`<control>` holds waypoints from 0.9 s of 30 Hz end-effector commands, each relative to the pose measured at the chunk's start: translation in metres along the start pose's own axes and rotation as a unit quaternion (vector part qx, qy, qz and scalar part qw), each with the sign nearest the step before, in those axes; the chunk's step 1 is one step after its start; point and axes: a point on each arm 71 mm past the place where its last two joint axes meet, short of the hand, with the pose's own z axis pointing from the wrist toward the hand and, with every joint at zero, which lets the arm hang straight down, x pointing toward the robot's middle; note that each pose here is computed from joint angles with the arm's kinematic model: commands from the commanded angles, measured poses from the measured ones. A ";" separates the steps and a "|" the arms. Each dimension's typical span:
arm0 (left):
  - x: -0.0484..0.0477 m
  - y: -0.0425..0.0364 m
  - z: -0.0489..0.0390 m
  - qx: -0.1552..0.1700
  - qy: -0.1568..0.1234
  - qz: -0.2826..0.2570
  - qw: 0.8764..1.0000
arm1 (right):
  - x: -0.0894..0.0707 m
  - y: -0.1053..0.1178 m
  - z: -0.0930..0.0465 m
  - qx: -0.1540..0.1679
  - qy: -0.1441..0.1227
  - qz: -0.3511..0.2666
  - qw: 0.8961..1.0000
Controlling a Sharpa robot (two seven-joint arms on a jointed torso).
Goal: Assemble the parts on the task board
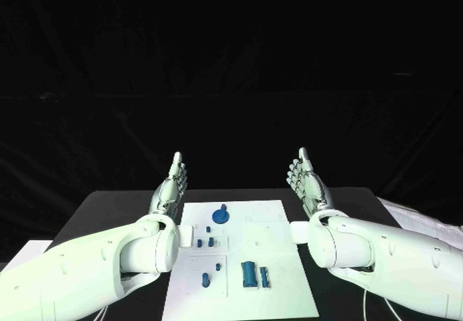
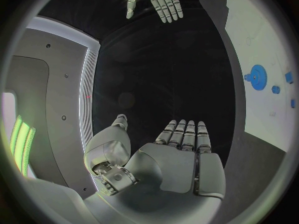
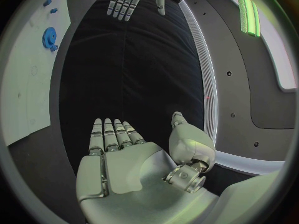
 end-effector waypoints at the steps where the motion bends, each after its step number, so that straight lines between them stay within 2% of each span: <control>1: 0.0008 -0.0030 -0.0004 0.017 -0.001 0.006 1.000 | 0.000 0.001 0.000 -0.009 -0.003 -0.001 1.000; 27: 0.0008 -0.0030 -0.0004 0.017 -0.001 0.006 1.000 | 0.000 0.001 0.000 -0.009 -0.003 -0.001 1.000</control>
